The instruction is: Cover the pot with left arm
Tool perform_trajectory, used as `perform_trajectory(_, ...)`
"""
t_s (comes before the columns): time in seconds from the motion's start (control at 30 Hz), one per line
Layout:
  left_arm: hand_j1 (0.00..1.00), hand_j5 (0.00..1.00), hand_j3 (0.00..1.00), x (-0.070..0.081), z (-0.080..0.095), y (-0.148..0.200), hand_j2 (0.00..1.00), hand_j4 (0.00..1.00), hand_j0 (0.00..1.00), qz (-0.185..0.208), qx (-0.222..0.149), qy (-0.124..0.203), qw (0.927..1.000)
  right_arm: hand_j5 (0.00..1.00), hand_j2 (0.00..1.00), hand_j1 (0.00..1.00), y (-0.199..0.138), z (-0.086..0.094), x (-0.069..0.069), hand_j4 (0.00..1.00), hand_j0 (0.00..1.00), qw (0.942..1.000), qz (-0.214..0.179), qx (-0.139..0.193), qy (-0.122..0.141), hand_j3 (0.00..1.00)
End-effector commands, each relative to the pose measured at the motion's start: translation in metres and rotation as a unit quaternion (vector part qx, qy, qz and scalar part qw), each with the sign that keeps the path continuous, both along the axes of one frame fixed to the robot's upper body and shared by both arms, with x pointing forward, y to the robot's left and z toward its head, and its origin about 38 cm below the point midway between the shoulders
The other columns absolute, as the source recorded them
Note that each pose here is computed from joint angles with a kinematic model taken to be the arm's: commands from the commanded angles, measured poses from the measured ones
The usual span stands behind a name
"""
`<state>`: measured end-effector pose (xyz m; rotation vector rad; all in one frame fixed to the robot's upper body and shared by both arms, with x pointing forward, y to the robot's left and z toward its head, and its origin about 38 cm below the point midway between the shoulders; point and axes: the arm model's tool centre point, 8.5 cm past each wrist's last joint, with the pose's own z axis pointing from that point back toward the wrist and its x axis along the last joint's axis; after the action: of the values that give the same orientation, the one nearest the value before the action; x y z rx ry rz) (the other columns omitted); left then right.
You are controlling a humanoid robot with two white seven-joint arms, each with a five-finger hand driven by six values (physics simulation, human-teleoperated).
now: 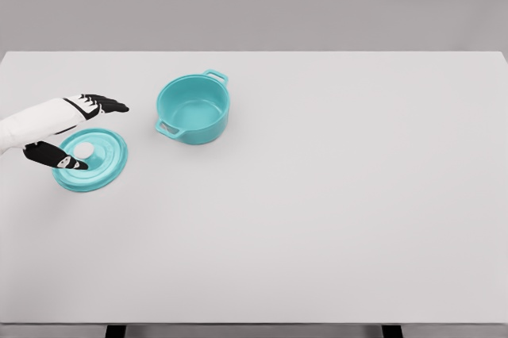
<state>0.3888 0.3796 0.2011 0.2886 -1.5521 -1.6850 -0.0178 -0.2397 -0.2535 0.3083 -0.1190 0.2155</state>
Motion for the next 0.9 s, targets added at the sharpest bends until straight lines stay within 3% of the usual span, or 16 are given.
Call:
perform_trajectory(0.0,1.00,1.00,1.00,0.000,0.001,0.000,1.00,1.00,1.00,0.001,-0.003,0.001,1.0000,1.00,1.00,1.00,0.000,0.000,0.000,1.00,1.00,1.0000,0.005,0.000,0.000,1.00)
perform_trajectory(0.07,1.00,1.00,1.00,0.000,0.001,0.001,1.00,1.00,1.00,0.003,-0.011,0.002,0.9999,1.00,1.00,1.00,0.000,0.000,0.000,1.00,1.00,1.0000,0.000,0.000,0.000,1.00)
perform_trajectory(0.17,1.00,1.00,1.00,0.000,0.006,0.001,1.00,1.00,1.00,0.008,-0.067,0.014,0.9976,1.00,1.00,1.00,0.000,0.000,0.001,1.00,1.00,1.0000,0.000,0.000,-0.001,1.00)
perform_trajectory(0.27,1.00,1.00,1.00,-0.012,-0.018,-0.006,1.00,1.00,1.00,0.007,-0.129,0.082,0.9883,1.00,1.00,1.00,0.000,0.000,0.000,1.00,1.00,1.0000,0.000,0.000,0.000,1.00)
perform_trajectory(0.3,1.00,1.00,1.00,-0.011,-0.017,0.000,1.00,1.00,1.00,0.018,-0.151,0.088,0.9845,1.00,1.00,1.00,0.000,0.000,0.000,1.00,1.00,1.0000,0.000,0.000,0.000,1.00)
perform_trajectory(0.43,1.00,1.00,1.00,-0.009,-0.016,0.001,1.00,1.00,1.00,0.026,-0.172,0.089,0.9806,1.00,1.00,1.00,0.000,0.000,0.000,1.00,1.00,1.0000,0.000,0.000,0.000,1.00)
perform_trajectory(0.5,1.00,1.00,1.00,-0.005,-0.010,0.008,1.00,1.00,1.00,0.057,-0.226,0.071,0.9699,1.00,1.00,1.00,0.000,0.000,0.000,1.00,1.00,1.0000,0.000,0.000,0.000,1.00)
perform_trajectory(0.6,1.00,1.00,1.00,0.002,-0.011,0.001,1.00,1.00,1.00,0.067,-0.269,0.058,0.9590,1.00,1.00,1.00,0.000,0.000,0.000,1.00,1.00,1.0000,0.000,0.000,0.000,1.00)
perform_trajectory(0.63,1.00,1.00,1.00,0.003,-0.015,0.005,1.00,1.00,1.00,0.082,-0.306,0.070,0.9458,1.00,1.00,1.00,0.000,0.000,0.000,1.00,1.00,1.0000,0.000,0.000,0.000,1.00)
perform_trajectory(0.67,1.00,1.00,1.00,-0.001,-0.024,0.007,1.00,1.00,1.00,0.097,-0.350,0.092,0.9274,1.00,1.00,1.00,0.000,0.000,0.000,1.00,1.00,1.0000,0.000,0.000,0.000,1.00)
perform_trajectory(0.73,1.00,1.00,1.00,-0.002,-0.030,0.005,1.00,1.00,1.00,0.102,-0.375,0.109,0.9151,1.00,1.00,1.00,0.000,0.000,0.000,1.00,1.00,1.0000,0.000,0.000,0.000,1.00)
perform_trajectory(0.8,1.00,1.00,1.00,-0.002,-0.031,0.009,1.00,1.00,1.00,0.106,-0.392,0.119,0.9060,1.00,1.00,1.00,0.000,0.000,0.000,1.00,1.00,1.0000,0.000,0.000,0.000,1.00)
perform_trajectory(0.87,1.00,1.00,1.00,-0.002,-0.041,0.025,1.00,1.00,1.00,0.132,-0.387,0.125,0.9042,1.00,1.00,1.00,0.000,0.000,0.000,1.00,1.00,1.0000,0.000,0.000,0.000,1.00)
